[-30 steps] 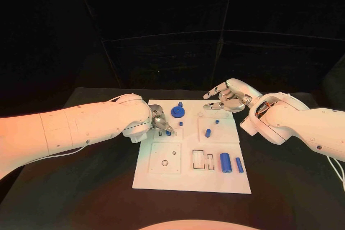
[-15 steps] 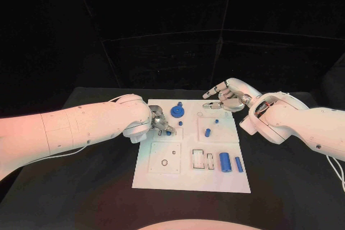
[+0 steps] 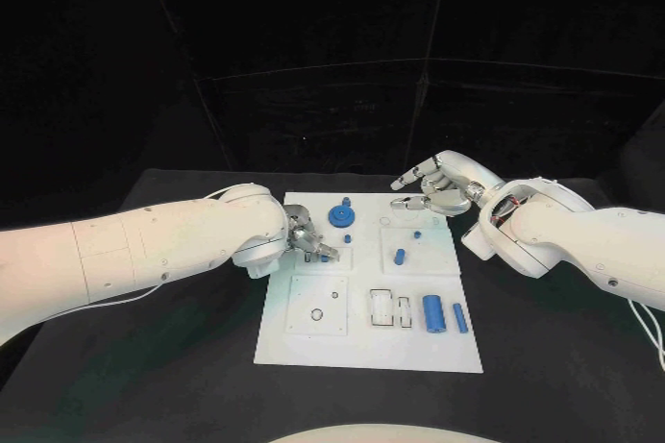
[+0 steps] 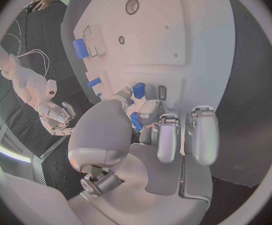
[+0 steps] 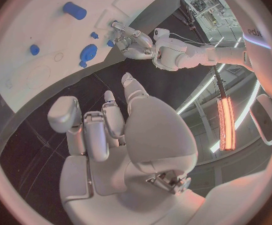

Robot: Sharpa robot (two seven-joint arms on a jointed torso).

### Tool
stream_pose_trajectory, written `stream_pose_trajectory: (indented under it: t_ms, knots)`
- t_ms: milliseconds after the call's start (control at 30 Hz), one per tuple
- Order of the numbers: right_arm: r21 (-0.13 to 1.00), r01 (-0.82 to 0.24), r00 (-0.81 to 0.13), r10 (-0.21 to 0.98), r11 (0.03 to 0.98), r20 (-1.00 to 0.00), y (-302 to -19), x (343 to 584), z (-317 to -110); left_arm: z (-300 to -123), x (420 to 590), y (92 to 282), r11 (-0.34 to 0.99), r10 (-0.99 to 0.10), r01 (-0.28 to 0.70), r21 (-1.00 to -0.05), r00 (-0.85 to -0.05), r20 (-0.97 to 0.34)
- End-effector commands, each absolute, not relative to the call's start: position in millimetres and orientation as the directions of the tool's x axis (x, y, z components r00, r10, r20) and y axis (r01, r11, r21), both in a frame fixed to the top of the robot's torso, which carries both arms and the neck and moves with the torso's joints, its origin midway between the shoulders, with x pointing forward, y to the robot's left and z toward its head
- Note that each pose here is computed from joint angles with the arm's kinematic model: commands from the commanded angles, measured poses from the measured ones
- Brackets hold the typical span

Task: Assemble the parts on the task board

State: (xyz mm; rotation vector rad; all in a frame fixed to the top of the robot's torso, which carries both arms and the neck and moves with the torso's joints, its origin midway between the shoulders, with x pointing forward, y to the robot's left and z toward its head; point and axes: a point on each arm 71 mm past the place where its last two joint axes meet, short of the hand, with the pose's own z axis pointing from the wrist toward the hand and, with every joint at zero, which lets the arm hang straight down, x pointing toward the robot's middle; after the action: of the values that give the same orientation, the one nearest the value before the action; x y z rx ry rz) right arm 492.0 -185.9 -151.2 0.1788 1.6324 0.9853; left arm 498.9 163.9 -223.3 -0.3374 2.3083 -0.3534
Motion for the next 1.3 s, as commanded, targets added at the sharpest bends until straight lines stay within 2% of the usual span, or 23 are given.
stream_pose_trajectory:
  t_ms: [33, 300, 567, 967, 1300]
  knots:
    - [0.677, -0.38, -0.314, 0.6, 0.63, -0.735, -187, 493, -149, -218.6, 499.2, 164.2, 0.922, -0.353, -0.126, -0.367, -0.661, -0.662]
    - [0.68, -0.372, -0.311, 0.606, 0.632, -0.733, -189, 495, -150, -202.6, 501.5, 173.6, 0.921, -0.352, -0.111, -0.375, -0.652, -0.672]
    - [0.68, -0.367, -0.308, 0.607, 0.635, -0.733, -191, 497, -150, -186.2, 513.9, 193.0, 0.93, -0.333, -0.124, -0.347, -0.685, -0.648]
    - [0.679, -0.368, -0.309, 0.606, 0.635, -0.733, -191, 498, -150, -174.2, 542.9, 208.3, 0.934, -0.341, -0.152, -0.325, -0.659, -0.671]
    - [0.68, -0.369, -0.31, 0.605, 0.634, -0.733, -190, 498, -150, -169.7, 556.6, 210.0, 0.945, -0.317, -0.157, -0.287, -0.651, -0.689]
